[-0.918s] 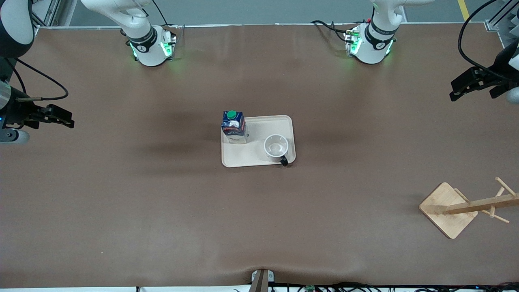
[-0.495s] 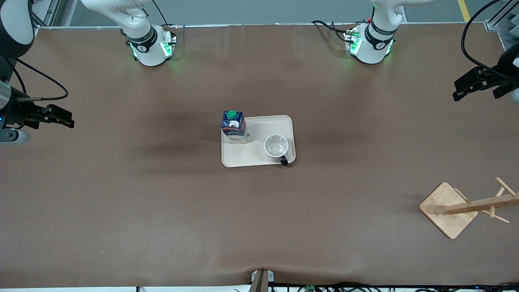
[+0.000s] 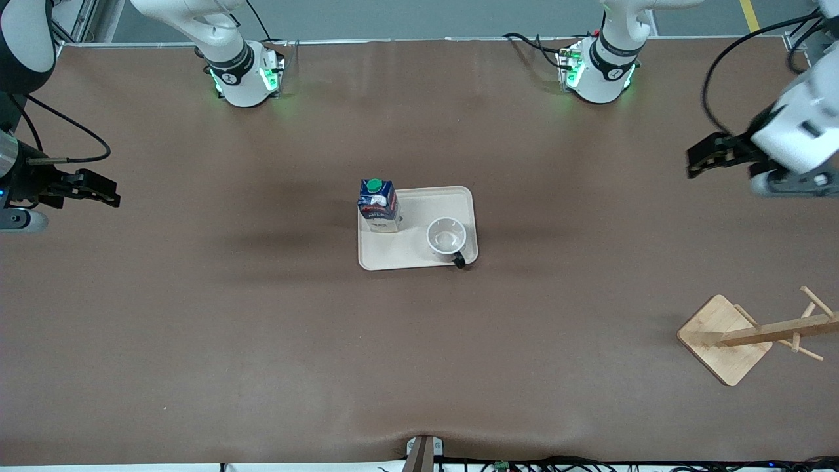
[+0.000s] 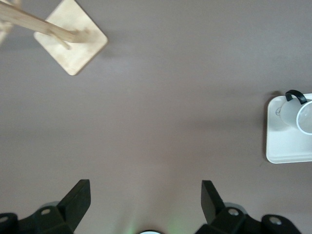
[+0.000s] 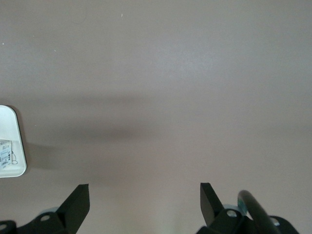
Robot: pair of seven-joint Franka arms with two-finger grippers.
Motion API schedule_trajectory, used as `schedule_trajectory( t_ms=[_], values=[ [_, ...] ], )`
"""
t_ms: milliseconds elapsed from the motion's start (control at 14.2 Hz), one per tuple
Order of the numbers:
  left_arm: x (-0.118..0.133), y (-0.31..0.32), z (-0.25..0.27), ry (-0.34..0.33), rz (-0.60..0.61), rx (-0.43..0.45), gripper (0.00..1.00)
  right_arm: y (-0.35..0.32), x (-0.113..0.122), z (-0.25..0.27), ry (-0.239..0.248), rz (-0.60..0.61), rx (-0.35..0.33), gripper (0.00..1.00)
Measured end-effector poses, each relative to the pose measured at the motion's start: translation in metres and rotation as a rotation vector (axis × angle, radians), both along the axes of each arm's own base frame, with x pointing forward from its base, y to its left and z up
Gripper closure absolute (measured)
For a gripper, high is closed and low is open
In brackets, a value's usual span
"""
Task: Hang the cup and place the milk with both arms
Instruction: 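Reach the left gripper down to the white mug on the tray, then grasp the mug rim with the left gripper while the right gripper approaches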
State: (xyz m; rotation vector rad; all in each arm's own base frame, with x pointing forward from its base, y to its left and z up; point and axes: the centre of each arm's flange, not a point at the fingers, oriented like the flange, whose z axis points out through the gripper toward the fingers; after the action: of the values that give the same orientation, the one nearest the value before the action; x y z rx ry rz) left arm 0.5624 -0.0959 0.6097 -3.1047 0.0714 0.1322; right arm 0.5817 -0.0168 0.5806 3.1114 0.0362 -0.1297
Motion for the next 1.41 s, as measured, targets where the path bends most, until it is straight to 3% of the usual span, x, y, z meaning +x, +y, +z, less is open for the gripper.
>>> schedule_trajectory(
  t_ms=[424, 707, 848, 1130, 1413],
  values=[
    [-0.022, -0.158, -0.103, -0.054, 0.089, -0.034, 0.0, 0.0, 0.0, 0.0, 0.0, 0.0, 0.0, 0.0],
    [-0.03, -0.235, -0.175, -0.068, 0.195, -0.093, 0.0, 0.0, 0.0, 0.0, 0.0, 0.0, 0.0, 0.0],
    [-0.036, -0.272, -0.216, -0.087, 0.254, -0.08, 0.0, -0.001, 0.001, -0.001, 0.001, -0.002, 0.0, 0.0],
    [-0.053, -0.322, -0.284, -0.095, 0.318, -0.071, 0.0, 0.0, 0.006, -0.013, 0.021, -0.002, -0.003, 0.0],
    [-0.06, -0.333, -0.317, -0.085, 0.316, -0.045, 0.04, 0.0, 0.012, -0.028, 0.04, -0.002, -0.008, 0.0]
  ],
)
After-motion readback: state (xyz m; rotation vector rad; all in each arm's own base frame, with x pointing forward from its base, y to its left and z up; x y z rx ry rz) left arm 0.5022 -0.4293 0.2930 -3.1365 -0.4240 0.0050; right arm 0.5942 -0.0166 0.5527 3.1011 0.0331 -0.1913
